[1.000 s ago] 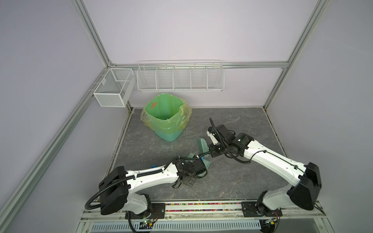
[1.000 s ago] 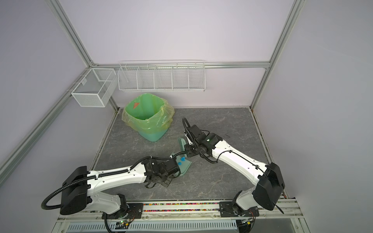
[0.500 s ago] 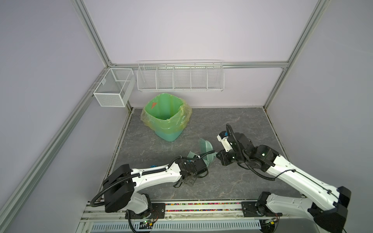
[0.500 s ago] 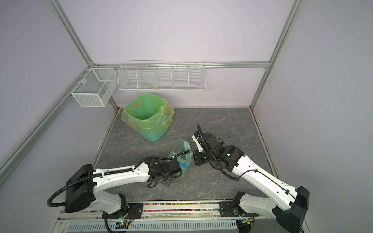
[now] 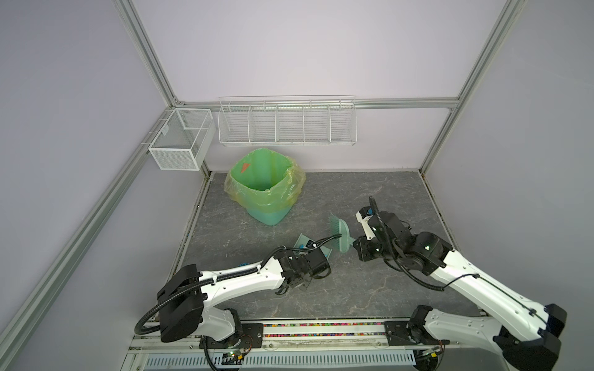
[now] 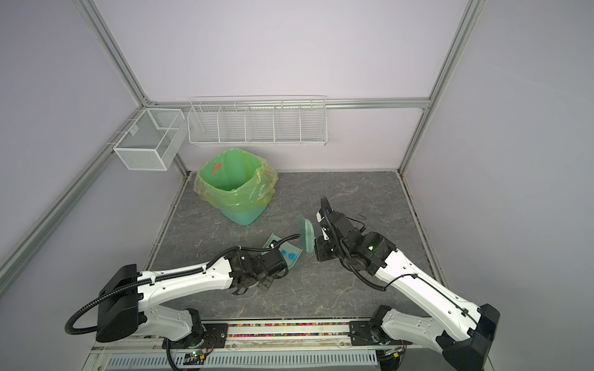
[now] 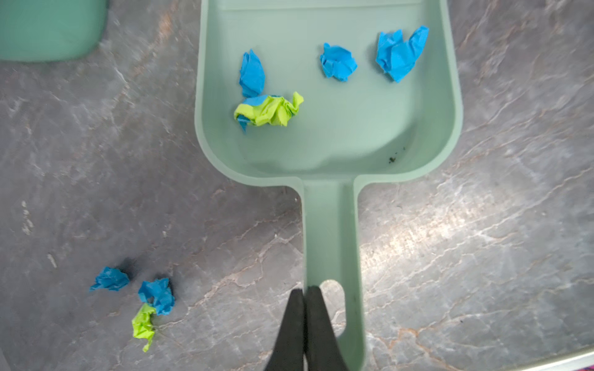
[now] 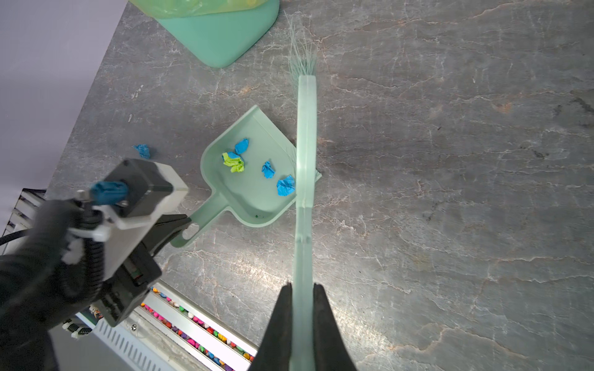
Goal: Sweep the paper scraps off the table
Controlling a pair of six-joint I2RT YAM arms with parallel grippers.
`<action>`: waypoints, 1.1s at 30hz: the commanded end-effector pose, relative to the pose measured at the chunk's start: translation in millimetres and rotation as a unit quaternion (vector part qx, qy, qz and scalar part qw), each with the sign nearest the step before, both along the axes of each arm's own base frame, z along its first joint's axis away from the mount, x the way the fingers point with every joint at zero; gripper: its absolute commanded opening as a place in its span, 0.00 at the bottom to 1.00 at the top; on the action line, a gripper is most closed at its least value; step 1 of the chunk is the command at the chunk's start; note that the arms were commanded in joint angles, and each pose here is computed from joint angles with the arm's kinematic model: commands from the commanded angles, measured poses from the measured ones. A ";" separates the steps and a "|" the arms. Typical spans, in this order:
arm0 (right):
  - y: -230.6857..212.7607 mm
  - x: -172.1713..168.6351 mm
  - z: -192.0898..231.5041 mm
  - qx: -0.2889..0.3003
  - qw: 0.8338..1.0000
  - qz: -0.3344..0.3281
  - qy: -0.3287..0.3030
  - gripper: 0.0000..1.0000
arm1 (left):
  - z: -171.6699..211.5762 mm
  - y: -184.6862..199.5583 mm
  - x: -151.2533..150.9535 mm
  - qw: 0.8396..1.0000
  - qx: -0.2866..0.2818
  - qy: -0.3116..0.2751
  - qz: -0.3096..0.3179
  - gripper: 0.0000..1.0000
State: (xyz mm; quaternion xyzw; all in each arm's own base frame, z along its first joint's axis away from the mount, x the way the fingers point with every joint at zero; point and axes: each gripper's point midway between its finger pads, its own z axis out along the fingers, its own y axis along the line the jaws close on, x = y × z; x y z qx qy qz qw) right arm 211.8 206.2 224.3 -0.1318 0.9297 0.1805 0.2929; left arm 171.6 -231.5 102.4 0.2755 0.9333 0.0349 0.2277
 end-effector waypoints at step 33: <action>-30.6 -9.5 4.7 0.024 0.999 -0.035 -0.023 0.07 | 296.8 168.7 136.6 0.914 0.144 -0.342 0.164 0.00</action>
